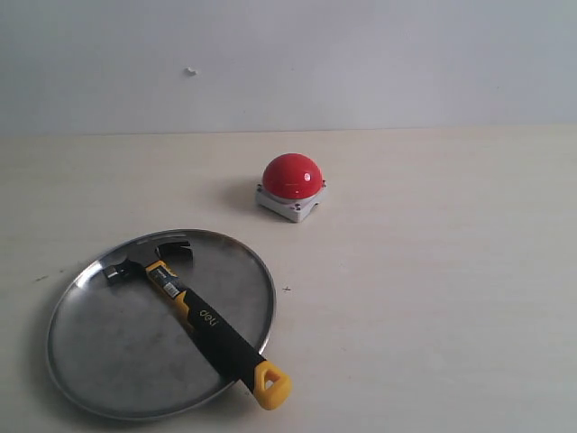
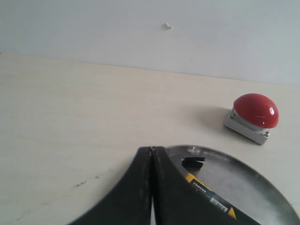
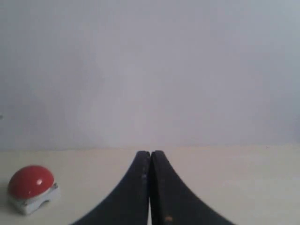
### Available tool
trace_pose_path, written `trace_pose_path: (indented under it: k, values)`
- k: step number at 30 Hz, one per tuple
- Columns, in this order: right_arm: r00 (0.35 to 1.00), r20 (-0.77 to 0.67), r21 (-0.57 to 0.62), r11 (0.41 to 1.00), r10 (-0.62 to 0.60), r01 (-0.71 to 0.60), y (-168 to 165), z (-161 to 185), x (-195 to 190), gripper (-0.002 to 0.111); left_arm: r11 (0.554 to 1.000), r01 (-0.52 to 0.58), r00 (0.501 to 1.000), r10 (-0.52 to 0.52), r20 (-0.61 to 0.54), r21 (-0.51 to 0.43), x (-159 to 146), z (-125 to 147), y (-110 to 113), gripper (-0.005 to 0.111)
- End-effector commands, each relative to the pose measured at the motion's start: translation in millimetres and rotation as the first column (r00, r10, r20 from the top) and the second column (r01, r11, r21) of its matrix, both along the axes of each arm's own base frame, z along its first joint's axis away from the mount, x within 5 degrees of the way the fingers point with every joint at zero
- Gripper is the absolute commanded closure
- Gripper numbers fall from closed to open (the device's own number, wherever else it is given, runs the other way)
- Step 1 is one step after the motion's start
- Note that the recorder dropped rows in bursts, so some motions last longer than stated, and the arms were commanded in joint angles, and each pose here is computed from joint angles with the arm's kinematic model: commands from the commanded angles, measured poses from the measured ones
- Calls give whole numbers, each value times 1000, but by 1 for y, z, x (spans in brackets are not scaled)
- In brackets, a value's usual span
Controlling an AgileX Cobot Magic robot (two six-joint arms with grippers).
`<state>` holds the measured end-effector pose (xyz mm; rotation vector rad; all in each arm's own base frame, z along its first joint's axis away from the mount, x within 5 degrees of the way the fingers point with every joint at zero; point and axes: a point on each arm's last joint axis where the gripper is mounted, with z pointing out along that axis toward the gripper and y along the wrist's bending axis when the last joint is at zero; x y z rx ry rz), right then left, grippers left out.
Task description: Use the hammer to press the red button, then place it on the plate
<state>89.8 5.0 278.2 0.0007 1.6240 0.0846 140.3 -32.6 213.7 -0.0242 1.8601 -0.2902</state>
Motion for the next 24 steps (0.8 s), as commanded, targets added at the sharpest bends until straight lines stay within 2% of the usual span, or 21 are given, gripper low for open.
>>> trace_pose_path:
  k: [1,6,10,24]
  values:
    - [997,-72,11,1000,15,-14,2,-10,-7,108,1000,-2,1000,2,9,-2,-1,0,0,107]
    - [999,-40,-31,999,-37,36,-3,-21,-20,108,1000,-2,1000,2,9,-2,-1,0,0,107]
    - [997,-23,-1,997,-77,77,-6,-35,-27,108,1000,-2,1000,2,9,-2,-1,0,0,107]
    - [991,-107,6,997,-79,80,-6,-82,-30,108,1000,-2,1000,2,9,-2,-1,0,0,107]
